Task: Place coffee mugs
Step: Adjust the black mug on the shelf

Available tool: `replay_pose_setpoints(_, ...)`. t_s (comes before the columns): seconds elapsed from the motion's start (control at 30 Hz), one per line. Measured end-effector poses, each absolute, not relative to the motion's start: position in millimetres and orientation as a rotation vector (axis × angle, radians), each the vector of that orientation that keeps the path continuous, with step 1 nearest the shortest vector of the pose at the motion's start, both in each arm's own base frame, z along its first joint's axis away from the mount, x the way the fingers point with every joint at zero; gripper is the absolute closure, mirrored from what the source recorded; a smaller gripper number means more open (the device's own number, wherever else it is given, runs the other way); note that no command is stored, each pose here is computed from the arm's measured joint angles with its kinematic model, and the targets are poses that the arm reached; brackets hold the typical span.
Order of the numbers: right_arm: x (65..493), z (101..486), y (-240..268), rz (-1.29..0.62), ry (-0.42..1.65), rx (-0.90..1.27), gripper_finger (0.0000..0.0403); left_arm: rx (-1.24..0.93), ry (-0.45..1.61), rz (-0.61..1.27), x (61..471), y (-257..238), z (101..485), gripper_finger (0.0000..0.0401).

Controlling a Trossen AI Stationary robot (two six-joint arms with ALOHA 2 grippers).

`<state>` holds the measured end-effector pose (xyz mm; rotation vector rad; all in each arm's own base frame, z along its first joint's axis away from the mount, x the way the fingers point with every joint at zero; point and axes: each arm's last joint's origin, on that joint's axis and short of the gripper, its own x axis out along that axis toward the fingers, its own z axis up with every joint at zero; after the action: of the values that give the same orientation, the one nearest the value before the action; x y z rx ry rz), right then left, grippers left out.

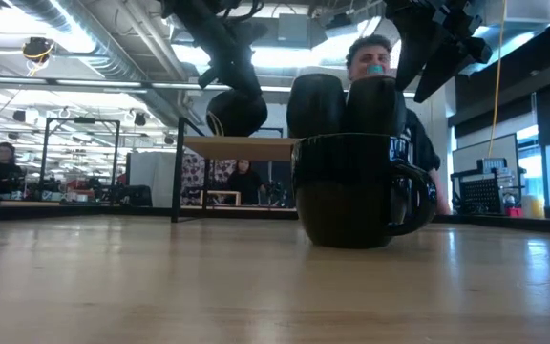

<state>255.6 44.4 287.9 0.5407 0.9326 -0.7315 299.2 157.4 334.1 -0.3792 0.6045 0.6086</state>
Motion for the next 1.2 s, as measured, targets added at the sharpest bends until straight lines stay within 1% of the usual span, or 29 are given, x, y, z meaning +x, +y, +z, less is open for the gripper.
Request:
replay_pose_setpoints(0.33, 256, 288, 44, -0.742, 0.916, 0.532, 0.0185, -0.323, 0.608, 0.508, 306, 145, 336, 0.0361)
replay_pose_setpoints(0.53, 257, 289, 44, -0.747, 0.900, 0.526, 0.0185, -0.291, 0.563, 0.479, 307, 144, 342, 0.0362)
replay_pose_setpoints(0.6, 257, 289, 44, -0.747, 0.900, 0.525, 0.0185, -0.269, 0.519, 0.474, 309, 144, 343, 0.0362)
replay_pose_setpoints(0.8, 257, 289, 44, -0.752, 0.895, 0.521, 0.0185, -0.268, 0.473, 0.435, 314, 144, 322, 0.0363)
replay_pose_setpoints(1.0, 257, 289, 44, -0.752, 0.896, 0.521, 0.0185, -0.254, 0.365, 0.385, 318, 144, 308, 0.0363)
replay_pose_setpoints(1.2, 257, 289, 44, -0.751, 0.894, 0.522, 0.0185, -0.263, 0.302, 0.397, 315, 148, 291, 0.0363)
